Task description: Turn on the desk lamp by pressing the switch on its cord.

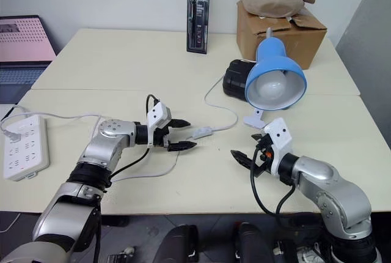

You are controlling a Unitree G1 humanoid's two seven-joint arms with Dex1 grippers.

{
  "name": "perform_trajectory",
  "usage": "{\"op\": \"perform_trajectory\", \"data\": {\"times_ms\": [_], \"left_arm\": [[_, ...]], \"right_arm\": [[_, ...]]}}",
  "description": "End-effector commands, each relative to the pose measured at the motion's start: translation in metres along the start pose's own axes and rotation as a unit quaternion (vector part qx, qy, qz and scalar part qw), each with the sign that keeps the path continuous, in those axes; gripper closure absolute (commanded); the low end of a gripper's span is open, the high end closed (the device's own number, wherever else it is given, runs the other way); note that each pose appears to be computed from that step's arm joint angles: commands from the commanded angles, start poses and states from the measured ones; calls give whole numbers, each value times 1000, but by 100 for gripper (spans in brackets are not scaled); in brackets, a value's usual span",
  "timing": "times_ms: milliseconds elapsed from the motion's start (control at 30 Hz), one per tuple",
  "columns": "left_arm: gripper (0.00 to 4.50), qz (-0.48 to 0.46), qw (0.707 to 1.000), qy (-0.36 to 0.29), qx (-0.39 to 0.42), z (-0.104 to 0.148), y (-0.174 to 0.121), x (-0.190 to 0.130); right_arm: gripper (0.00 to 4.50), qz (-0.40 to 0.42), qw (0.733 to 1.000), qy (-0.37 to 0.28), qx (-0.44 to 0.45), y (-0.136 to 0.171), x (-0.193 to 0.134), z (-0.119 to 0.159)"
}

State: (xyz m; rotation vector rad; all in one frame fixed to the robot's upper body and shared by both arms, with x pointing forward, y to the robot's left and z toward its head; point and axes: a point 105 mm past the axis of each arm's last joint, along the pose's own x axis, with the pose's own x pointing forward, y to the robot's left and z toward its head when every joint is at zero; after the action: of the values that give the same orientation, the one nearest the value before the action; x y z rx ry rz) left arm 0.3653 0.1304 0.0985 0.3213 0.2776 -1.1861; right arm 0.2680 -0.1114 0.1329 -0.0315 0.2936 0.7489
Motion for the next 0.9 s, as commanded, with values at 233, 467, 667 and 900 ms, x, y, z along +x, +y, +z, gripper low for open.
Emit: {"op": "perform_trajectory", "data": {"times_ms": [233,467,667,900], "left_arm": [[4,-19,999,24,13,-6,0,10],[117,-10,999,30,19,-7,4,14],[258,-6,999,35,23,-9,5,17],[344,-3,999,24,38,-4,5,20]], "right_arm": [[0,-1,1000,-21,-8,5,-9,14],[0,1,1000,-19,-5,6,-8,13],[0,2,1000,-17,-3,7,-9,12],[0,1,1000,-16,0,7,-9,11]]}}
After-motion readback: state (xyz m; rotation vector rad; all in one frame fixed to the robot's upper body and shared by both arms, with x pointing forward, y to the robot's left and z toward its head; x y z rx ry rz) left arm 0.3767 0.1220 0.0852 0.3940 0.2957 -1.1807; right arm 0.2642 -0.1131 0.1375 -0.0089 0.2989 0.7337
